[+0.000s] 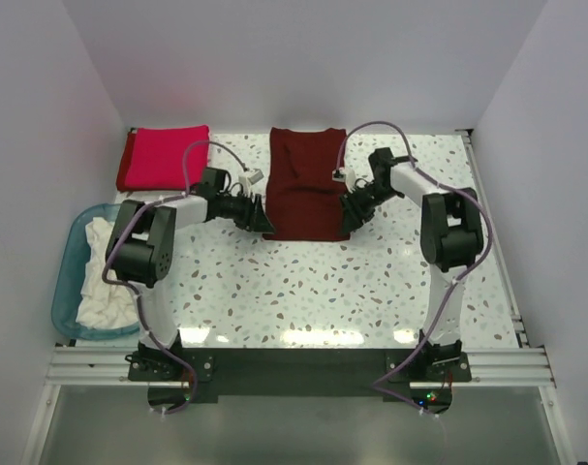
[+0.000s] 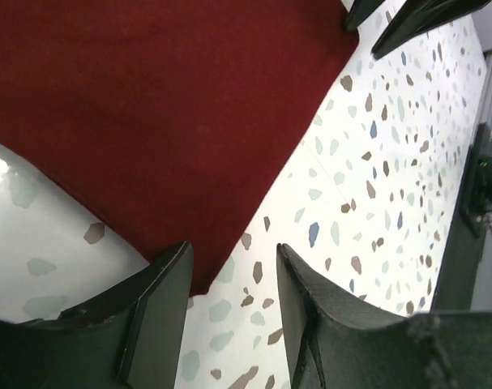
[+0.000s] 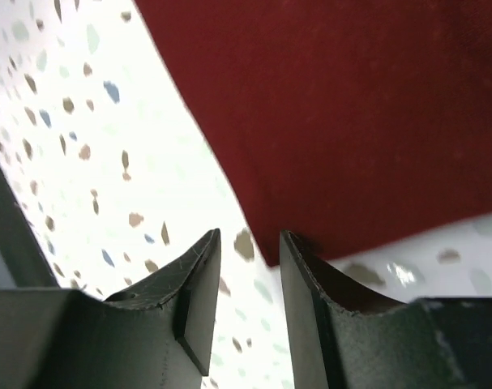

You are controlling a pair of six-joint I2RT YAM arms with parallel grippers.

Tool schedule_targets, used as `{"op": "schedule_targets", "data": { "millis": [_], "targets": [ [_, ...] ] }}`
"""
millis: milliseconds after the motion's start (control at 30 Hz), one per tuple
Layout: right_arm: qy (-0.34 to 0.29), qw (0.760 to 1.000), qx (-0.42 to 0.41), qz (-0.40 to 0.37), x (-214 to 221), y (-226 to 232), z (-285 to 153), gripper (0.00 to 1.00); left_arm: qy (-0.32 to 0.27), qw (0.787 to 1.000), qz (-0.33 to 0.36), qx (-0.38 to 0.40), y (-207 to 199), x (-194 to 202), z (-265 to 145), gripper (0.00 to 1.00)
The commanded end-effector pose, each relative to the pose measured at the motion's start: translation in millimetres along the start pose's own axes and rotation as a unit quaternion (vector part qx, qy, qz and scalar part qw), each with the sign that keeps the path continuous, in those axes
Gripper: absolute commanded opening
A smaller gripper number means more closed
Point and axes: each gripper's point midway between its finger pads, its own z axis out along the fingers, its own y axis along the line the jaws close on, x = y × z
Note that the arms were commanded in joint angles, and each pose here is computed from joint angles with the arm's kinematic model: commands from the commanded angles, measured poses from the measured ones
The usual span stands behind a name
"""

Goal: Fold and stack the t-shirts
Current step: Fold the tshirt

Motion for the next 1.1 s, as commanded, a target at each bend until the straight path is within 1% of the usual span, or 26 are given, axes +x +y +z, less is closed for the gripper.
{"op": "schedule_targets", "data": {
  "millis": [0, 33, 67, 100, 133, 200, 233, 267, 300, 333, 367, 400, 433, 500, 533, 567, 667, 700, 733, 800, 967, 1000, 1067],
  "targets": [
    [-0.007, 0.991, 0.036, -0.131, -12, 25, -52, 0.40, -0.021, 0.989, 0.144, -0.008, -20, -40, -28, 0.51],
    [-0.008, 0.988, 0.044, -0.148, -11, 26, -56, 0.40, -0.024, 0.984, 0.174, -0.010, -28, -46, -33, 0.52],
    [-0.016, 0.981, 0.063, -0.184, -18, 21, -58, 0.40, -0.025, 0.972, 0.232, -0.021, -26, -50, -36, 0.53],
    [-0.014, 0.976, 0.084, -0.200, -15, 18, -61, 0.40, -0.023, 0.964, 0.265, -0.029, -27, -51, -37, 0.54],
    [-0.020, 0.965, 0.102, -0.241, -23, 13, -60, 0.40, -0.019, 0.942, 0.334, -0.043, -30, -56, -36, 0.55],
    [-0.013, 0.955, 0.117, -0.271, -20, 9, -55, 0.41, -0.016, 0.919, 0.390, -0.046, -32, -53, -31, 0.55],
    [-0.014, 0.944, 0.123, -0.305, -25, 9, -50, 0.43, -0.015, 0.899, 0.435, -0.049, -33, -54, -31, 0.56],
    [-0.011, 0.939, 0.126, -0.319, -25, 8, -47, 0.44, -0.007, 0.890, 0.453, -0.047, -31, -45, -27, 0.56],
    [-0.002, 0.935, 0.126, -0.330, -18, 7, -40, 0.44, -0.005, 0.875, 0.483, -0.045, -34, -44, -21, 0.56],
    [-0.001, 0.920, 0.139, -0.366, -25, 5, -37, 0.45, 0.003, 0.852, 0.520, -0.050, -32, -43, -18, 0.57],
    [0.002, 0.915, 0.142, -0.377, -23, 3, -33, 0.45, 0.012, 0.843, 0.536, -0.049, -30, -35, -14, 0.57],
    [0.009, 0.912, 0.141, -0.386, -19, 1, -28, 0.46, 0.010, 0.828, 0.559, -0.049, -34, -35, -8, 0.57],
    [0.015, 0.904, 0.145, -0.403, -20, -3, -23, 0.46, 0.015, 0.816, 0.576, -0.054, -31, -34, -5, 0.57],
    [0.018, 0.902, 0.145, -0.407, -20, -7, -19, 0.46, 0.025, 0.801, 0.596, -0.048, -31, -26, 5, 0.57],
    [0.021, 0.901, 0.143, -0.409, -19, -9, -17, 0.46, 0.039, 0.801, 0.595, -0.049, -23, -18, 10, 0.58],
    [0.030, 0.902, 0.138, -0.407, -15, -13, -11, 0.47, 0.055, 0.793, 0.603, -0.066, -13, -17, 13, 0.58],
    [0.057, 0.896, 0.131, -0.421, -5, -21, 0, 0.47, 0.085, 0.783, 0.611, -0.072, 4, -7, 21, 0.58],
    [0.066, 0.895, 0.129, -0.422, 0, -24, 2, 0.47, 0.106, 0.787, 0.605, -0.062, 10, 4, 23, 0.58],
    [0.078, 0.892, 0.124, -0.427, 6, -26, 4, 0.47, 0.108, 0.788, 0.603, -0.063, 11, 0, 24, 0.57],
    [0.095, 0.889, 0.122, -0.431, 16, -29, 6, 0.47, 0.123, 0.792, 0.595, -0.065, 17, 5, 25, 0.56],
    [0.115, 0.875, 0.122, -0.455, 29, -30, 4, 0.47, 0.149, 0.783, 0.600, -0.066, 24, 15, 21, 0.50],
    [0.120, 0.871, 0.120, -0.462, 32, -30, 5, 0.44, 0.157, 0.783, 0.599, -0.060, 24, 20, 20, 0.46],
    [0.121, 0.869, 0.123, -0.464, 35, -31, 5, 0.36, 0.159, 0.784, 0.598, -0.051, 21, 23, 20, 0.38]
  ]
}}
